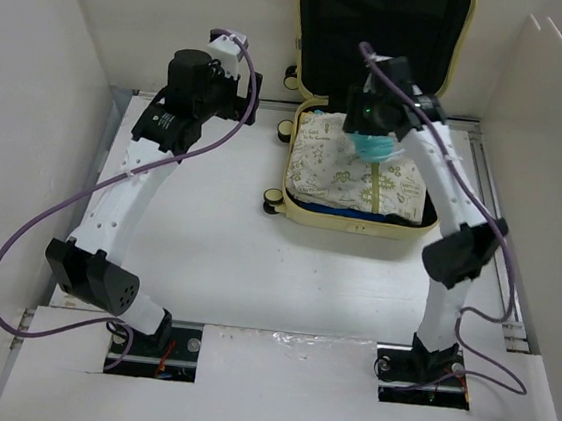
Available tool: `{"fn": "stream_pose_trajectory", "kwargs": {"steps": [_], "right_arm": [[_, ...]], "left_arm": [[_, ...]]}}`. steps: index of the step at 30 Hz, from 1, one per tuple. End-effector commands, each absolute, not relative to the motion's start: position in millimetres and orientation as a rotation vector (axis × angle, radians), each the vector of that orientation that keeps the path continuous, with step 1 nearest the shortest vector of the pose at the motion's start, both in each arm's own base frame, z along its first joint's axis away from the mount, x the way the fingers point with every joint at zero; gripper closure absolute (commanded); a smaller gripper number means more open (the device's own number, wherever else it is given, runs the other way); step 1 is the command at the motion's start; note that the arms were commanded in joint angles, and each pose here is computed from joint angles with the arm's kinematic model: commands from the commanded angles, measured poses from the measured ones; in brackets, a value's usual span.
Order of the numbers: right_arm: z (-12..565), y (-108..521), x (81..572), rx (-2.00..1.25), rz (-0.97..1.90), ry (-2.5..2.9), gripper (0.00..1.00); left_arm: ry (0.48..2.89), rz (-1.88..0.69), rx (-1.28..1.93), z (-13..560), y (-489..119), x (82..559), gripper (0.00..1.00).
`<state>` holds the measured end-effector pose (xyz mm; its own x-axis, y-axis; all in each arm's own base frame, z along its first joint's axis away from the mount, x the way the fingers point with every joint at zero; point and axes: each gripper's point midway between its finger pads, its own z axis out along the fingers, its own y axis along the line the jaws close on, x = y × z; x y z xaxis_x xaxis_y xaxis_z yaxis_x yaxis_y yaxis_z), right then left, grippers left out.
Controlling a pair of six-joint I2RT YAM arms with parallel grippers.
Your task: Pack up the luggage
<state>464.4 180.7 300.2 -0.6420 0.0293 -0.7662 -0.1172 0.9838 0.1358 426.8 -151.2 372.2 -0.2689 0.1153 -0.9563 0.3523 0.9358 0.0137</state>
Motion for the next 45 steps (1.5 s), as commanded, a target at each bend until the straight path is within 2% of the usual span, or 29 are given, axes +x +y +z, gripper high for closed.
{"fn": "stream_pose_trajectory", "kwargs": {"steps": [1,2,4,5,6,7,10,13,15,21,25,30,33,34,38,41,42,43,45], "right_arm": [[247,203,453,-0.26,0.228,2.444,1.0],[233,210,454,-0.28,0.259,2.477,1.0],[200,222,455,-0.331,0.312,2.556,0.9],[190,230,449,-0.354,0.37,2.594,0.82],[180,225,448,-0.345,0.369,2.631,0.68],[174,226,449,-0.346,0.366,2.643,0.41],[185,221,449,-0.348,0.338,2.616,0.17],[216,222,455,-0.338,0.324,2.512,0.07],[264,211,461,-0.298,0.337,2.383,0.0],[377,182,444,-0.177,0.412,2.105,0.0],[392,146,430,-0.026,0.457,2.059,0.02],[354,55,423,0.319,0.335,2.094,0.03],[317,18,423,0.43,0.318,2.122,0.09],[302,-4,426,0.486,0.304,2.123,0.17],[255,-25,445,0.522,0.321,2.206,0.48],[234,-33,460,0.509,0.275,2.245,0.52],[217,-36,464,0.515,0.252,2.286,0.53],[207,-42,466,0.535,0.218,2.302,0.53],[197,-50,475,0.521,0.162,2.321,0.53]], "left_arm": [[1.805,-0.251,0.328,384,-149,427,0.0],[1.806,-0.245,0.32,384,-145,429,0.0],[1.818,-0.238,0.313,379,-142,433,0.0],[1.827,-0.237,0.314,375,-142,433,0.0],[1.827,-0.237,0.314,375,-142,433,0.0],[1.836,-0.236,0.316,371,-143,435,0.0],[1.844,-0.256,0.333,367,-147,436,0.0],[1.843,-0.267,0.34,367,-150,438,0.0],[1.843,-0.267,0.34,367,-150,438,0.0],[1.812,-0.269,0.353,377,-152,440,0.0],[1.803,-0.307,0.401,378,-160,437,0.0],[1.837,-0.309,0.499,351,-166,428,0.0],[1.869,-0.289,0.593,325,-179,421,0.0],[1.868,-0.282,0.604,321,-178,421,0.0],[1.916,-0.335,0.574,288,-191,439,0.0],[1.981,-0.355,0.526,265,-200,462,0.0],[1.99,-0.365,0.512,262,-203,469,0.09],[2.045,-0.392,0.491,241,-210,479,0.13],[2.041,-0.407,0.465,245,-216,494,0.22]]}}
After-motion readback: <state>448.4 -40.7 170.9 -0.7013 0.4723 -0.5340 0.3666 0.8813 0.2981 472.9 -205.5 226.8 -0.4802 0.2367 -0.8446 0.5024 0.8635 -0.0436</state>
